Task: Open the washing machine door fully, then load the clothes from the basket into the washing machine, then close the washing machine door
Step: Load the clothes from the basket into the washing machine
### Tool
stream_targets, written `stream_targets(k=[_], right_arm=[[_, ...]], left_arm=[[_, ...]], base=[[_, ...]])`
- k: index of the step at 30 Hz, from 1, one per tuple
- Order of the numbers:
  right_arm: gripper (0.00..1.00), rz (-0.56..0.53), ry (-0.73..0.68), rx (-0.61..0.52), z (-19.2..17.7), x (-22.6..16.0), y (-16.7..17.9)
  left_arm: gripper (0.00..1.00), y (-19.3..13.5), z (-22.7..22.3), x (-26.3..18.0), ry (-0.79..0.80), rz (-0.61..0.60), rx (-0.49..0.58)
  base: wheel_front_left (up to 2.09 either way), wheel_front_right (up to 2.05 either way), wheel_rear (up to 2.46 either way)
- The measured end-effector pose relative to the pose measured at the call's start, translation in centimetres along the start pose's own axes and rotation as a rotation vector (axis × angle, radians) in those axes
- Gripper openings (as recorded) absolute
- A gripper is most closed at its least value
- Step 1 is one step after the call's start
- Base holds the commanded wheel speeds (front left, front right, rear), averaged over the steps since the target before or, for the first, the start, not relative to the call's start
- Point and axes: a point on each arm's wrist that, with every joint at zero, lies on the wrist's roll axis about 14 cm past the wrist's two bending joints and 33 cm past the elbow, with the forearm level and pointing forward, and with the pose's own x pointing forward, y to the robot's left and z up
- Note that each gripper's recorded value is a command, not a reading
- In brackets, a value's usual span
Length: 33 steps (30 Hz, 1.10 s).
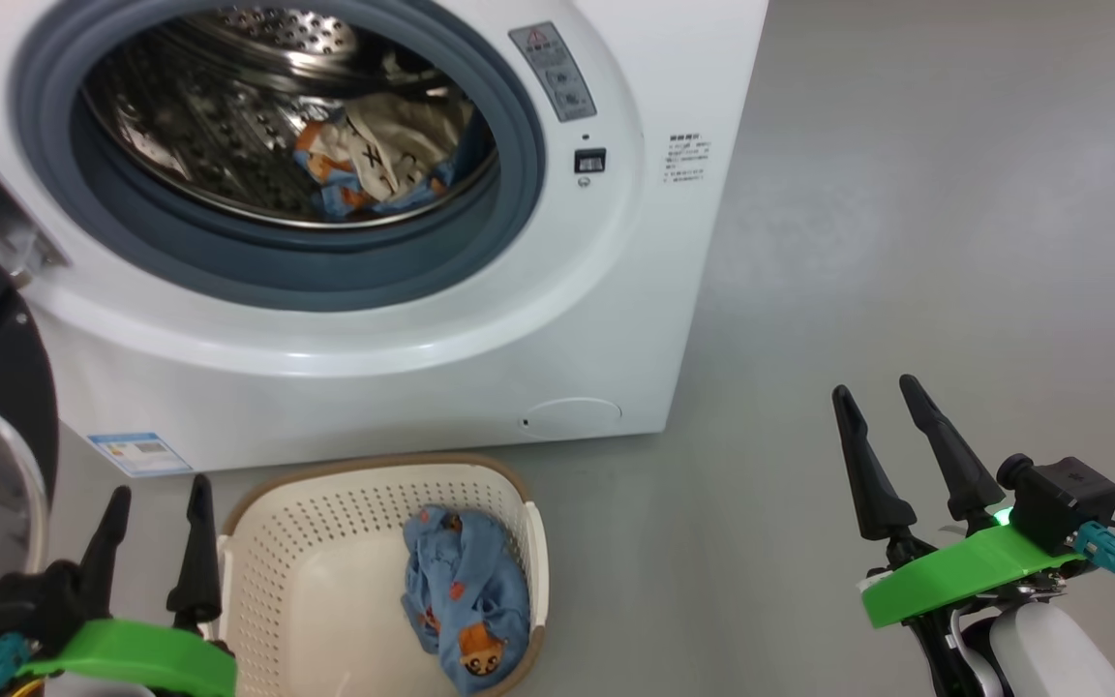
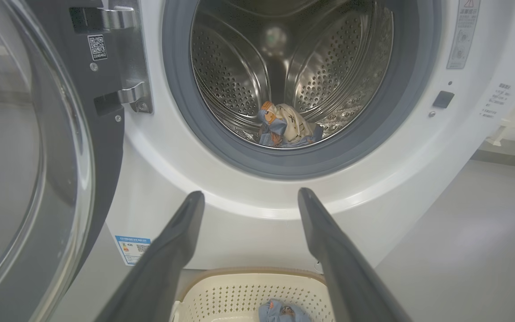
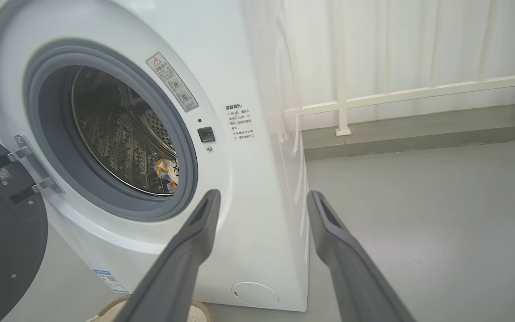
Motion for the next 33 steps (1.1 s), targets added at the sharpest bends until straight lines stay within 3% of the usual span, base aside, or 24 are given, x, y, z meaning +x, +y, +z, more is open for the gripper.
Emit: stream_targets(k=[10,33], right_arm=[[1.00,-0.050,0.043,0.012,-2.2,0.7,-1.1],[1.00,-0.118,0.138,0.036,-7.8,4.3,-3.9]], left_arm=[[1.00,-1.1,-4.2,2.9,0.139,-0.059,-0.021],[1.00,-0.1,-17.3,7.6,0.545,-0.164,0.042]], base=[[0.00,0.00,0.00],[0.00,0.00,0.00]])
